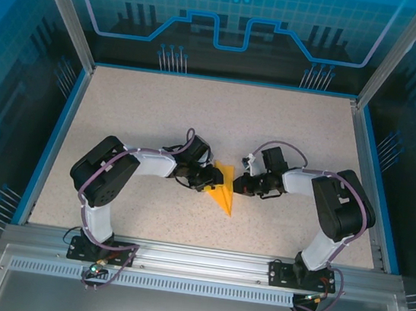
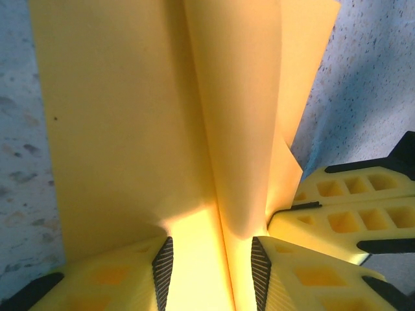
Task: Fold a paper plane with a square sheet of paper (fold left side to right side)
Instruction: Fourth fold the wing at the center of the table.
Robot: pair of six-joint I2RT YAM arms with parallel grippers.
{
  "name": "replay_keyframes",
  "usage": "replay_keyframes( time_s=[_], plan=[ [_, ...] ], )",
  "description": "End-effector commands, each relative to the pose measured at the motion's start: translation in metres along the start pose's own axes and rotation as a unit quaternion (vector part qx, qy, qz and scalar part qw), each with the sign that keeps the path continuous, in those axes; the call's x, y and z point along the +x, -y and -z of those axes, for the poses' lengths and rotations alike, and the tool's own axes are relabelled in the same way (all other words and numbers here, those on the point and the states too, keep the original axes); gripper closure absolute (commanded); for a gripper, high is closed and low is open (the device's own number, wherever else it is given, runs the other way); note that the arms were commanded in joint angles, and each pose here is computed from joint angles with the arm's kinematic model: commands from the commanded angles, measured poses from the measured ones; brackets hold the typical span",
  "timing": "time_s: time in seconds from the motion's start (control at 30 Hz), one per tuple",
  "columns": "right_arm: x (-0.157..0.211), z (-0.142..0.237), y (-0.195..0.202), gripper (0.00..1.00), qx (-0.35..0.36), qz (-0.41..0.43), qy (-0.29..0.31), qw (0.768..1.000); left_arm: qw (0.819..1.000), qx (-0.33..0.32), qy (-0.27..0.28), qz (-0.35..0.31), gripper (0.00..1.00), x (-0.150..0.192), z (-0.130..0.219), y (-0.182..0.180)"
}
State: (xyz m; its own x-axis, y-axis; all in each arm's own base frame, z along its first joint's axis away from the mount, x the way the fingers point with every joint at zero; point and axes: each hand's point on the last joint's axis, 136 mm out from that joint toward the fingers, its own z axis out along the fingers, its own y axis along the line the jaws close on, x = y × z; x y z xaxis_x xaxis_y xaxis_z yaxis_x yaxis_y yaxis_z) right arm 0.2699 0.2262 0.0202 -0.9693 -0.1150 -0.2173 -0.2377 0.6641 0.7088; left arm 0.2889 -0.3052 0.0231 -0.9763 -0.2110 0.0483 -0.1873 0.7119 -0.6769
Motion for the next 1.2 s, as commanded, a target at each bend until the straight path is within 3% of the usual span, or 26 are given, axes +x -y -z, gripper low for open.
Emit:
replay_keyframes(
  time_s=[0.0, 0.57, 0.83, 1.03, 1.17],
  plan=[
    [-0.002, 0.002, 0.008, 0.95, 0.015, -0.003, -0.004, 1.000, 0.999, -0.046, -0.008, 0.007, 0.60, 0.007, -0.002, -0.023],
    [0.010, -0.005, 0.025, 0.95, 0.043, -0.025, -0.030, 0.998, 0.999, -0.040, -0.005, 0.000, 0.60, 0.006, 0.002, -0.017],
    [0.021, -0.004, 0.035, 0.95, 0.072, -0.040, -0.049, 0.995, 0.999, -0.008, 0.022, -0.041, 0.57, -0.002, 0.030, 0.019],
    [0.025, -0.007, 0.037, 0.95, 0.078, -0.040, -0.055, 0.995, 0.999, 0.020, -0.001, -0.049, 0.71, -0.005, 0.024, 0.041],
    [0.025, -0.008, 0.037, 0.95, 0.081, -0.035, -0.056, 0.994, 0.998, 0.031, -0.012, -0.046, 0.73, -0.010, 0.012, 0.049]
  ],
)
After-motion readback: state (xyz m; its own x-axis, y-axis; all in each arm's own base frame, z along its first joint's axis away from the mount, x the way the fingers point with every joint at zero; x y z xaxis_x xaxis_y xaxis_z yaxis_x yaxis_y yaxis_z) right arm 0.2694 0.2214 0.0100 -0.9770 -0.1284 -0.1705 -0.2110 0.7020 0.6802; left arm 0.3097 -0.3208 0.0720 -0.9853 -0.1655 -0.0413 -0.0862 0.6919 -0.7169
